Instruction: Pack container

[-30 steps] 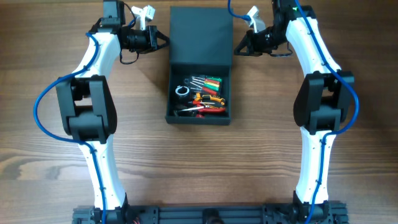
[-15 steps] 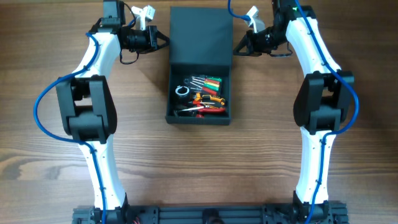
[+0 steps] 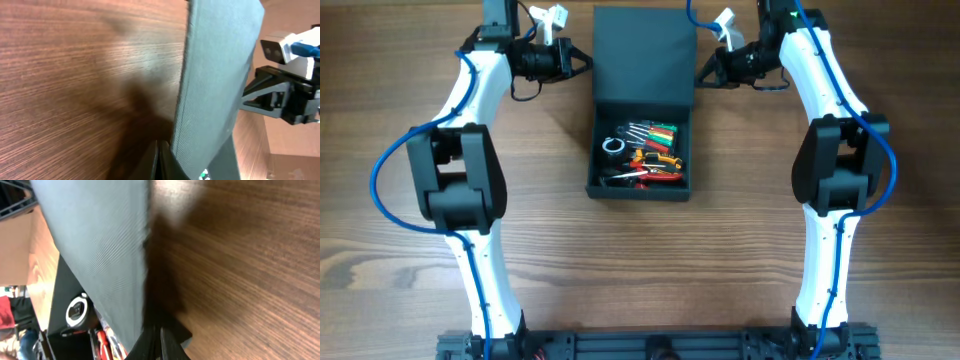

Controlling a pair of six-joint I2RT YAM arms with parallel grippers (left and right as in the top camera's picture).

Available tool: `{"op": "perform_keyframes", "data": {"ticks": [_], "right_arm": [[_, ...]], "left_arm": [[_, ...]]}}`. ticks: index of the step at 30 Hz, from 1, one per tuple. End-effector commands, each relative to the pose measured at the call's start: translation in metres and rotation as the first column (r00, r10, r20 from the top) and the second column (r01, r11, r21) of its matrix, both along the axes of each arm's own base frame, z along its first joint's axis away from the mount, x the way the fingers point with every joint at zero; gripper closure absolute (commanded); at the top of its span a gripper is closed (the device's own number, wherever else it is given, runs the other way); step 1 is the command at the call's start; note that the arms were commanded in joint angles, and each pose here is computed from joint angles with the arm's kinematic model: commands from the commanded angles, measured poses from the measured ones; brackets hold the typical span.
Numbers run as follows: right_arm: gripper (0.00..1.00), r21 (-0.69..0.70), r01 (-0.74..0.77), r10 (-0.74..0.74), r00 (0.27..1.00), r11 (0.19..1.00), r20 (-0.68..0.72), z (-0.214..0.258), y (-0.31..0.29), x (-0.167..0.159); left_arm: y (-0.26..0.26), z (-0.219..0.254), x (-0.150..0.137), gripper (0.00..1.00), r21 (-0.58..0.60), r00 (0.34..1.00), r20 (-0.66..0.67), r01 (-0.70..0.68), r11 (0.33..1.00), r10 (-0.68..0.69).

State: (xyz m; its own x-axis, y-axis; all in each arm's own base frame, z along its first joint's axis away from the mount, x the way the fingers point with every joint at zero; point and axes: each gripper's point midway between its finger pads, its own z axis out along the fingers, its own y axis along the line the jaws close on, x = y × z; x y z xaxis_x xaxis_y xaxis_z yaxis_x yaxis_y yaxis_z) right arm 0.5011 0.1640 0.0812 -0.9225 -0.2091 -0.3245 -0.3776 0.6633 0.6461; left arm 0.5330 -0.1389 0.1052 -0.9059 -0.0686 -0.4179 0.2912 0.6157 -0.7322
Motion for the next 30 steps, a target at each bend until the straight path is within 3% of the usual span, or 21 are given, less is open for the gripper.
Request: {"op": "perform_keyframes", "data": {"ticks": [1, 8, 14, 18, 22, 30], "right_arm": [[0.96, -0.013, -0.003, 0.004, 0.998, 1.0, 0.057, 0.012, 0.002, 0.008], [0.96, 0.073, -0.076, 0.072, 0.995, 0.994, 0.066, 0.024, 0.021, -0.003], [0.96, 0.042, -0.096, 0.093, 0.993, 0.994, 0.07, 0.025, 0.025, -0.008], [0.95, -0.149, 0.039, -0.036, 0.999, 0.988, 0.022, 0.002, -0.006, 0.004], [0.94, -0.243, 0.163, -0.165, 0.986, 0.956, 0.014, -0.008, -0.034, 0.017], [0.96, -0.25, 0.237, -0.237, 0.971, 0.939, 0.03, -0.013, -0.049, 0.031]], "left_arm": [[-0.007, 0.041, -0.005, 0.96, -0.012, 0.995, 0.089, 0.035, 0.999, -0.033], [-0.015, 0.04, -0.008, 0.96, -0.006, 0.995, 0.084, 0.047, 0.999, -0.046], [-0.019, 0.036, -0.007, 0.96, 0.029, 0.996, 0.083, 0.038, 0.999, -0.04], [0.002, 0.017, -0.002, 0.96, 0.152, 0.998, 0.048, -0.044, 0.987, 0.037], [0.024, 0.001, -0.001, 0.95, 0.255, 0.995, 0.017, -0.104, 0.961, 0.103], [0.045, -0.031, 0.0, 0.96, 0.279, 0.982, -0.068, -0.151, 0.948, 0.176]]}}
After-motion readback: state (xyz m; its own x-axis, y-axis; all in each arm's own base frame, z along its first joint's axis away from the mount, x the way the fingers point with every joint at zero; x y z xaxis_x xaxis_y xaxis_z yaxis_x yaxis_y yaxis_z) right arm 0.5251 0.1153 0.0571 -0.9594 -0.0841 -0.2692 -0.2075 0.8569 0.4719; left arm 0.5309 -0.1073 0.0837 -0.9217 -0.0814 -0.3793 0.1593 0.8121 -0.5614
